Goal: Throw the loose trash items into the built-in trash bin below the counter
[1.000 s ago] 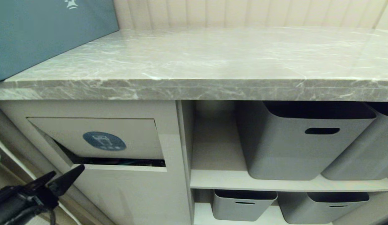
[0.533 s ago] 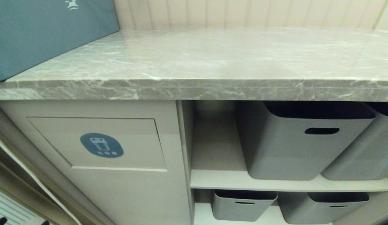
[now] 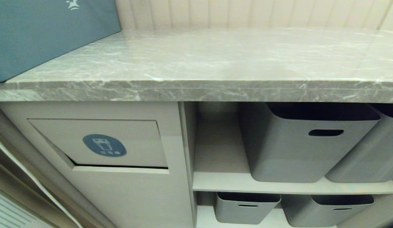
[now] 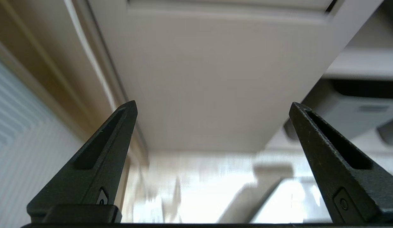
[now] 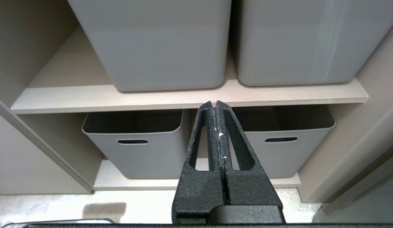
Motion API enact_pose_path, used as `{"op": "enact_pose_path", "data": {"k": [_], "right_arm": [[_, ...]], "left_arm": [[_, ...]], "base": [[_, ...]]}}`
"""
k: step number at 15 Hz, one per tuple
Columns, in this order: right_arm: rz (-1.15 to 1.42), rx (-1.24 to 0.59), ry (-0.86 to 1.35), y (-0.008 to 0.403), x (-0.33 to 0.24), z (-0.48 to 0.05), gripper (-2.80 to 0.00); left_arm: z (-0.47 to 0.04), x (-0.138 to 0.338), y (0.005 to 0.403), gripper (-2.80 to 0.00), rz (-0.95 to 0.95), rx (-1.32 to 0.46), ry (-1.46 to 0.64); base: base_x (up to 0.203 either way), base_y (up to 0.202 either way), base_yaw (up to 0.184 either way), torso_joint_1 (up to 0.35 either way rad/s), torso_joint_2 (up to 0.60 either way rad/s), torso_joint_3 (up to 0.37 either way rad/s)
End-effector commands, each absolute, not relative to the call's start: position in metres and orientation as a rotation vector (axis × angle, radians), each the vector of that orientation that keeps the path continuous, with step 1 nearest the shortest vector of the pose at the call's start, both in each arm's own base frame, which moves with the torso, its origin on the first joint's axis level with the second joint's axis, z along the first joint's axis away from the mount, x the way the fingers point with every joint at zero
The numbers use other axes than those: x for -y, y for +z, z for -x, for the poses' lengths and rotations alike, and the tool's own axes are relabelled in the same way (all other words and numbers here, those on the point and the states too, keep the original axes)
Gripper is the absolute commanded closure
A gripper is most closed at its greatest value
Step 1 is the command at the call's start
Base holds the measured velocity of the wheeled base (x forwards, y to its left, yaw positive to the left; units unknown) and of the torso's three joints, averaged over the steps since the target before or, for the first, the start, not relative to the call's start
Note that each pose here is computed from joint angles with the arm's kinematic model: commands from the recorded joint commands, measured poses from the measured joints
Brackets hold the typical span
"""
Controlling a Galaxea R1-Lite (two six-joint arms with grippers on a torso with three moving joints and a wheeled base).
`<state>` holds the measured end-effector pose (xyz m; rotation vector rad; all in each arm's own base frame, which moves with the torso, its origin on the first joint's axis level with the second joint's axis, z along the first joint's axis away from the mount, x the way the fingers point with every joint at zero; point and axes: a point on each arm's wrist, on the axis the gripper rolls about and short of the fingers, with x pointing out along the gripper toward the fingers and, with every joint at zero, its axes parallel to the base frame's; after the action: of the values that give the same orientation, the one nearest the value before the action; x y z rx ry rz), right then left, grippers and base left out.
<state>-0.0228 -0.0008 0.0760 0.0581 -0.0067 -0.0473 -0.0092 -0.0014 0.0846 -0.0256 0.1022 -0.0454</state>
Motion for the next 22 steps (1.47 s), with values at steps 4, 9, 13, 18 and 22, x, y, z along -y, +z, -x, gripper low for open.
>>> {"op": "enact_pose_path", "data": {"k": [4,9,13,18,22], "right_arm": [[-0.058,0.006,-0.047,0.0757,0.0008,0.0227,0.00],[-0.058,0.006,-0.047,0.0757,0.0008,0.0227,0.00],[-0.058,0.006,-0.047,0.0757,0.0008,0.0227,0.00],[-0.058,0.006,-0.048,0.0757,0.0008,0.0227,0.00],[-0.052,0.006,-0.047,0.0757,0.0008,0.0227,0.00]], "left_arm": [[0.0226,-0.0002,0.0817,-2.80,-0.064,0.061,0.015],[0.0225,0.0011,0.0762,-2.80,-0.048,0.007,-0.049],[0.0225,0.0010,0.0758,-2.80,-0.043,0.002,-0.043],[0.0225,0.0005,0.0758,-2.80,-0.032,0.002,-0.021],[0.0225,0.0004,0.0758,-2.80,-0.029,0.002,-0.017]], "base": [[0.000,0.000,0.000,0.000,0.00,0.000],[0.000,0.000,0.000,0.000,0.00,0.000],[0.000,0.000,0.000,0.000,0.00,0.000],[0.000,0.000,0.000,0.000,0.00,0.000],[0.000,0.000,0.000,0.000,0.00,0.000]]}}
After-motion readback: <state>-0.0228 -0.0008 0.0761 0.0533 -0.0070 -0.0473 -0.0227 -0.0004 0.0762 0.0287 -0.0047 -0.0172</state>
